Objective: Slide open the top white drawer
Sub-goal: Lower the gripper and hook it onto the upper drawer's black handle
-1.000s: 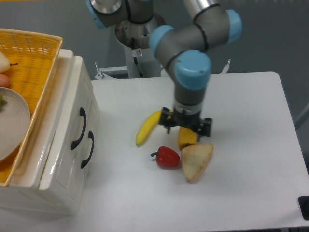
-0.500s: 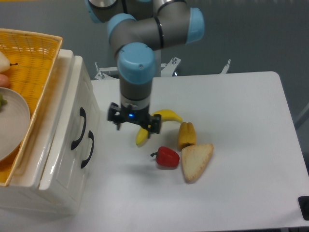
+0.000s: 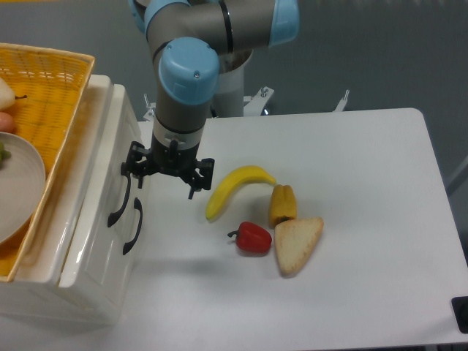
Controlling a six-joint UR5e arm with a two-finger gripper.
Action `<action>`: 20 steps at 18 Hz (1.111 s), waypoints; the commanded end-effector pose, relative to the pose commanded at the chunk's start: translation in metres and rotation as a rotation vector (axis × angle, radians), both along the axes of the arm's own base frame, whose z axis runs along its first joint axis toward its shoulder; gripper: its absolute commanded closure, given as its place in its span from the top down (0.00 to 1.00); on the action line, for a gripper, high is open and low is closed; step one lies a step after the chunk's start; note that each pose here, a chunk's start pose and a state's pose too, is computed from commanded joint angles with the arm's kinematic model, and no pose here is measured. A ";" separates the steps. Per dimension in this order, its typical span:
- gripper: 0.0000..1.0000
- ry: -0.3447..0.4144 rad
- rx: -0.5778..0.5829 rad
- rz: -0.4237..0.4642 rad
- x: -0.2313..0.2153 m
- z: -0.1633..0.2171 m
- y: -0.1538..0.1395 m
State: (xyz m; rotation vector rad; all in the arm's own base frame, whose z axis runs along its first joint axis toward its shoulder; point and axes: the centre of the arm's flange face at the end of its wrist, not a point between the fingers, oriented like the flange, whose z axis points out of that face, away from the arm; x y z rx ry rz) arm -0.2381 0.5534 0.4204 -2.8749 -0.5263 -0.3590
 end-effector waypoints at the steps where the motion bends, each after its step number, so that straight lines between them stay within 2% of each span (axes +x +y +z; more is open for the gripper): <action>1: 1.00 -0.002 -0.002 0.000 0.000 -0.002 0.000; 7: 1.00 -0.042 -0.034 0.046 0.004 -0.020 0.008; 20: 1.00 -0.068 -0.060 0.082 0.007 -0.033 0.015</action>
